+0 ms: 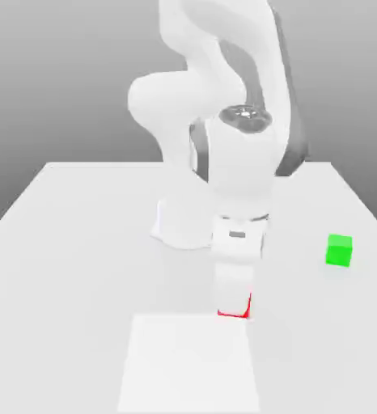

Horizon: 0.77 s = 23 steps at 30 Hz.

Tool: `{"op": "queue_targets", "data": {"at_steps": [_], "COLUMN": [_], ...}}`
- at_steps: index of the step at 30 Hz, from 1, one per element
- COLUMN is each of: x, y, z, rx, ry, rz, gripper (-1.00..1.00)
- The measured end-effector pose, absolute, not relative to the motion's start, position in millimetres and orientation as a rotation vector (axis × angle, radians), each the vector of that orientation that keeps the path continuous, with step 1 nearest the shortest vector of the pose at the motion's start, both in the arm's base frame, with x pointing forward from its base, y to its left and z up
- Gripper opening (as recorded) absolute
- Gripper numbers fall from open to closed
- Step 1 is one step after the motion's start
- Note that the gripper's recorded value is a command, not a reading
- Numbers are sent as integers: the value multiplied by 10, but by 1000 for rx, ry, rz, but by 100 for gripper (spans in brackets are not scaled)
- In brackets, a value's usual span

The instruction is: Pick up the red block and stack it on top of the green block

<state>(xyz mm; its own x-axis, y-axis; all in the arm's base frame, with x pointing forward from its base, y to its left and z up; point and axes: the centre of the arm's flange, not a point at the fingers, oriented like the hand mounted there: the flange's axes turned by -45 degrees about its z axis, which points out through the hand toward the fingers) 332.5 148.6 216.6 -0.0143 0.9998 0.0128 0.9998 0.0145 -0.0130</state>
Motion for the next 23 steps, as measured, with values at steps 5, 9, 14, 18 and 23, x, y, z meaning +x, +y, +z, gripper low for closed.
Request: {"op": "queue_targets", "data": {"at_steps": [5,9,14,18,23], "x": [2694,1954,1113,1066,1062], "y": [2384,2977,3353,3377,3366], "z": [2276,2371,2366,2030,1854], "rx": [-1898,-1615,-1318,-1302,-1301], "ry": [-2471,-2672,-2849,-2859,-2861], "rz": [3,6,4,3,3], "gripper": [-100,-100,-100,-100,100]}}
